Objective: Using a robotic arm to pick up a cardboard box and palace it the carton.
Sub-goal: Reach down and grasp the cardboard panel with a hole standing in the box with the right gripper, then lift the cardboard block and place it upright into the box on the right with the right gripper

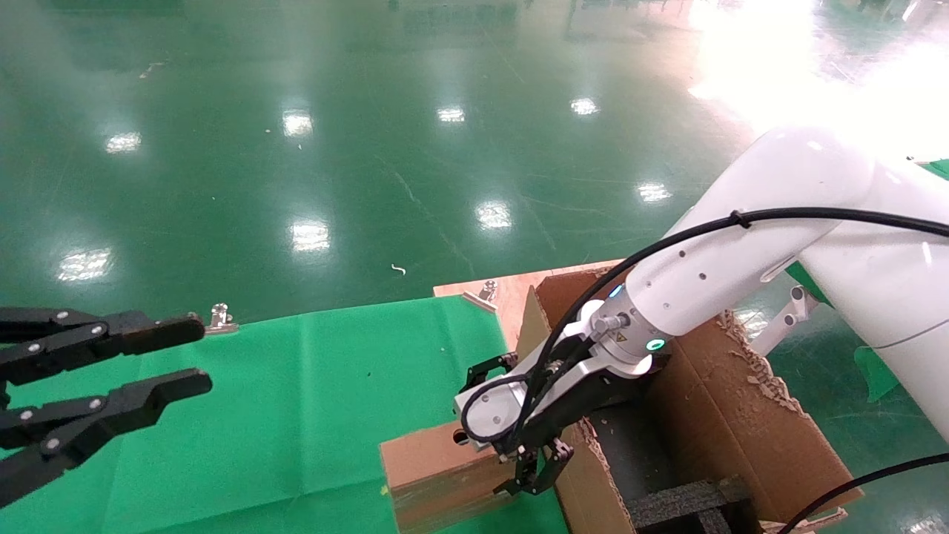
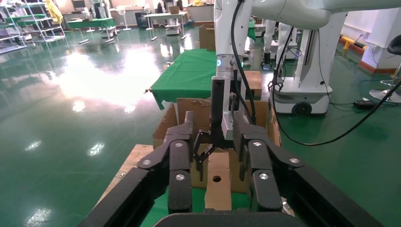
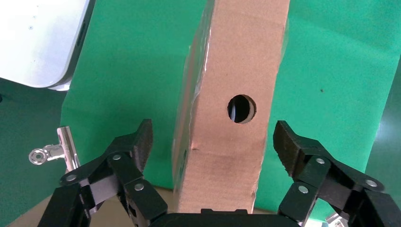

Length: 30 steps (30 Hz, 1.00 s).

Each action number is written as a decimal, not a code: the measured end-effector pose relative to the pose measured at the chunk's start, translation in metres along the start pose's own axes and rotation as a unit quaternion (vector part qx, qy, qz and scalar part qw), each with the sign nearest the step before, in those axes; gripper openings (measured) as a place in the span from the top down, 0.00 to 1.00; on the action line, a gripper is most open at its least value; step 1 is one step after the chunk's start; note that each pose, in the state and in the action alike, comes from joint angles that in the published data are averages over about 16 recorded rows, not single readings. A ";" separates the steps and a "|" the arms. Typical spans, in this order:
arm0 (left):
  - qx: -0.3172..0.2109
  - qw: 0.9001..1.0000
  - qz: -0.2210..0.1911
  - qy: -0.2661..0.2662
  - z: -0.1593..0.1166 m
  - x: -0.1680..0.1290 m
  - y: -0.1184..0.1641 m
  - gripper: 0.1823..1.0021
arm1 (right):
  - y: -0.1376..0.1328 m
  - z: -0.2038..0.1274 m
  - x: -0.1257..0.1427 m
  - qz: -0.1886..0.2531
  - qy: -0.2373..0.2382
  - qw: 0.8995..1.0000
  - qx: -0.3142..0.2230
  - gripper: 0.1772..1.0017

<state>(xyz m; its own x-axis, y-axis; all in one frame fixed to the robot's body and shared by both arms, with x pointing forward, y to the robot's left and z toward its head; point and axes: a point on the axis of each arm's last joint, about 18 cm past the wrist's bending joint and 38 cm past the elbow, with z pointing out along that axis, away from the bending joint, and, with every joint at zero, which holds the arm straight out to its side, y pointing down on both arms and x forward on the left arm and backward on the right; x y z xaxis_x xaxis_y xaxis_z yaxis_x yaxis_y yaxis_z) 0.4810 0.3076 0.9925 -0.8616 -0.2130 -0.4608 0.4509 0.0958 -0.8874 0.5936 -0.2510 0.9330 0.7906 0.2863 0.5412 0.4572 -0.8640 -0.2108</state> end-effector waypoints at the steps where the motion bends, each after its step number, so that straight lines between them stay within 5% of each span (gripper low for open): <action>1: 0.000 1.000 0.000 0.000 0.000 0.000 0.000 0.82 | 0.000 0.000 0.000 0.000 0.000 1.000 0.000 0.05; 10: 0.000 1.000 0.000 0.000 0.000 0.000 0.000 0.60 | 0.000 0.000 -0.001 0.002 0.000 1.000 0.002 0.20; 22: 0.000 1.000 0.000 0.000 0.000 0.000 0.000 0.26 | 0.001 -0.002 0.000 0.005 0.002 1.000 0.003 0.51; 30: 0.000 1.000 0.000 0.000 0.000 0.000 0.000 0.11 | 0.004 -0.025 0.012 0.021 0.028 0.999 0.010 0.66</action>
<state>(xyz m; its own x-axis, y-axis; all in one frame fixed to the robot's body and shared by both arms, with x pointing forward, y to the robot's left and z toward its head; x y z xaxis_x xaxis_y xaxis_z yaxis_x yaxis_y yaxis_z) 0.4810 0.3075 0.9925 -0.8616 -0.2130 -0.4608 0.4510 0.0958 -0.8874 0.5947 -0.2617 0.9590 0.7861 0.2257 0.5754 0.4318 -0.8666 -0.2500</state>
